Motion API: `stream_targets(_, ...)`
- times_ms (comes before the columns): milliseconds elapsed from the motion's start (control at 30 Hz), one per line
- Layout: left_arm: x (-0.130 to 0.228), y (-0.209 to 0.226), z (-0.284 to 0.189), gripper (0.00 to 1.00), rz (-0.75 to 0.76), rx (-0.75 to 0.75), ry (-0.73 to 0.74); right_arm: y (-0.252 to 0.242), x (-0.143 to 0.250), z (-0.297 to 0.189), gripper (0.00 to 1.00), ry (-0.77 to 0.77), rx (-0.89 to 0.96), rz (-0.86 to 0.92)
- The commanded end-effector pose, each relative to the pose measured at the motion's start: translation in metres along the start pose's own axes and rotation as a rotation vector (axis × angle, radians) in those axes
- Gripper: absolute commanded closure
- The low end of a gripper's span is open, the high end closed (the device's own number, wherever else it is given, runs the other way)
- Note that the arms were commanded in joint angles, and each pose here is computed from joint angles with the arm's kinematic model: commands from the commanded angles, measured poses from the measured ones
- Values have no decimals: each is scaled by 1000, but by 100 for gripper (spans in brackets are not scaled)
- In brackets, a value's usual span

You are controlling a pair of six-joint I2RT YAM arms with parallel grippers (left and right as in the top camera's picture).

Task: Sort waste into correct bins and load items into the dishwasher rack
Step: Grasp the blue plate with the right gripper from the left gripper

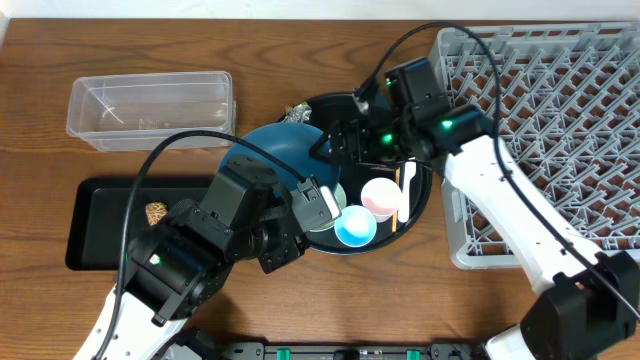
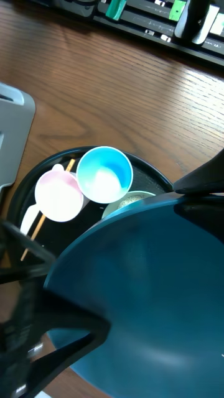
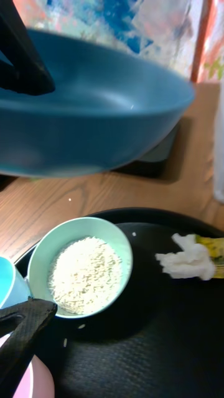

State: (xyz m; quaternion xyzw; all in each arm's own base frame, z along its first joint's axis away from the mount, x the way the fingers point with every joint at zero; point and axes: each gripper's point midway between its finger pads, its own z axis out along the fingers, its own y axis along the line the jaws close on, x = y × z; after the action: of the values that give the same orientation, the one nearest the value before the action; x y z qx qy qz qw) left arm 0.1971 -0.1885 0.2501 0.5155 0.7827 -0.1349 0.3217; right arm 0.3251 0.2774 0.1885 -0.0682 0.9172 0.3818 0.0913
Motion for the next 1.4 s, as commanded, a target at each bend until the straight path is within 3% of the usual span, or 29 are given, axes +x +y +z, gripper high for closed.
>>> stream_targets(0, -3, 0, 1, 94, 19, 5, -6, 4, 3, 2, 1, 2, 18, -45)
stream_targets(133, -3, 1, 4, 94, 17, 9, 3, 1, 5, 2, 5, 11, 35, -49)
stream_targets(333, -2, 1, 7, 94, 15, 14, 12, -1, 6, 1, 44, 15, 44, -47)
stream_targets(500, -3, 1, 7, 94, 15, 12, 8, -1, 9, 2, 62, 24, 46, -46)
stream_targets(633, -4, 2, 7, 94, 17, 10, 4, 2, 12, 4, 70, 31, 42, -52)
stream_targets(900, -9, 7, 7, 94, 23, -14, -14, 20, 23, 6, 65, 84, -44, -59)
stream_targets(1233, -6, 14, 14, 94, 19, -34, 17, 31, 28, 5, 96, 115, -109, -51)
stream_targets(1367, -6, 14, 14, 94, 19, -34, 17, 33, 25, 5, 98, 104, -115, -48)
